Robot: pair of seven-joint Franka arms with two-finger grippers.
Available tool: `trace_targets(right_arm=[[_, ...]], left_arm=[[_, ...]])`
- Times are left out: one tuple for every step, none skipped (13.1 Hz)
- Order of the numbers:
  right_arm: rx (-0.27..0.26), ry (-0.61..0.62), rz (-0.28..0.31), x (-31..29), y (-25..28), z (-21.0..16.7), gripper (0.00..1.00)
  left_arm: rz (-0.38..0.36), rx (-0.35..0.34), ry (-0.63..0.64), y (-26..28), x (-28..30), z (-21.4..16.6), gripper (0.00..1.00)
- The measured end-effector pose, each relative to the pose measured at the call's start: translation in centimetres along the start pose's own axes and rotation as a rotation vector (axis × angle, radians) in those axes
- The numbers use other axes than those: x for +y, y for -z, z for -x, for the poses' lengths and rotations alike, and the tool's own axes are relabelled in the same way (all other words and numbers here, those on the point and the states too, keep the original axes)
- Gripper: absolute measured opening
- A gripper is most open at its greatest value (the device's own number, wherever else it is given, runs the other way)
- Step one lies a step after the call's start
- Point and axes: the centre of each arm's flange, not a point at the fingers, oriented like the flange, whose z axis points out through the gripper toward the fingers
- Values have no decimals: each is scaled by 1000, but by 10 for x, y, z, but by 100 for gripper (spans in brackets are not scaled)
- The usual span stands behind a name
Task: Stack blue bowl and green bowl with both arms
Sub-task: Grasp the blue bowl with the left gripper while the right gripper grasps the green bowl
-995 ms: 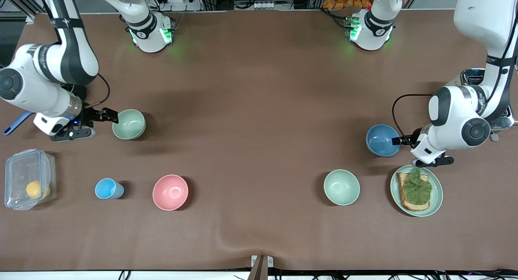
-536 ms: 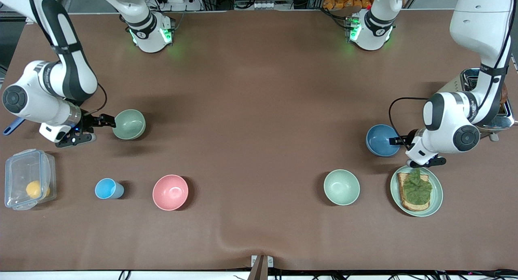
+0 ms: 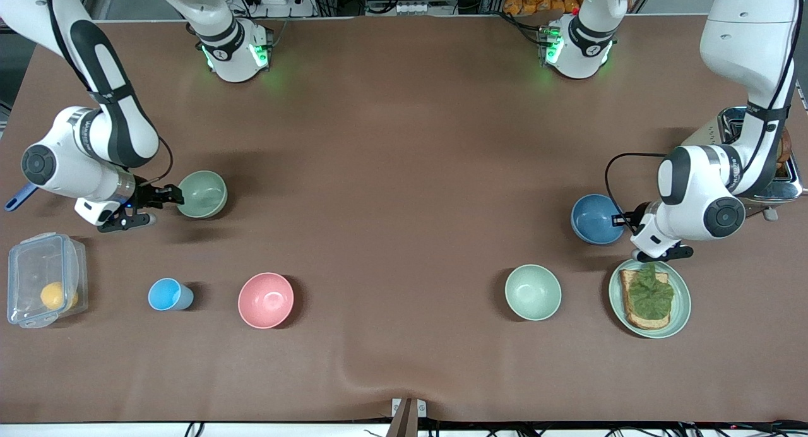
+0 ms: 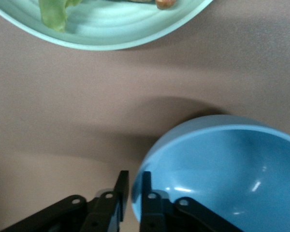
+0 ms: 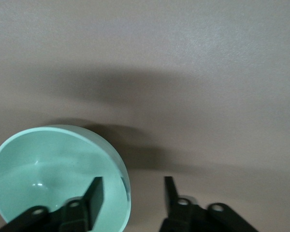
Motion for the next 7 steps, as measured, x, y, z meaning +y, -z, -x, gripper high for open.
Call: trace_targets(right_arm=[[9,-6,-3,-1,-5,2,55],[15,-9,-3,-3,-10,5,54],[17,-8,-2,-4,-13,6,52],[18,-8,-3,-5,-14,7,41],[19,-8,-3,-5,-14,7,28],[20,-9,-3,-5,-14,7,15],[23,-14,-7,-6,-14,6,4]], left_arm=[[0,1,-1,0,0,0,16],[2,2,-3,2,2,0,7],[2,6,-6,6,4,0,6],[2,12,-9,10,6,-1,6],[3,16,-12,11,8,-2,6],[4,21,-16,13,10,-3,6],[6,30,-21,17,13,-4,6]])
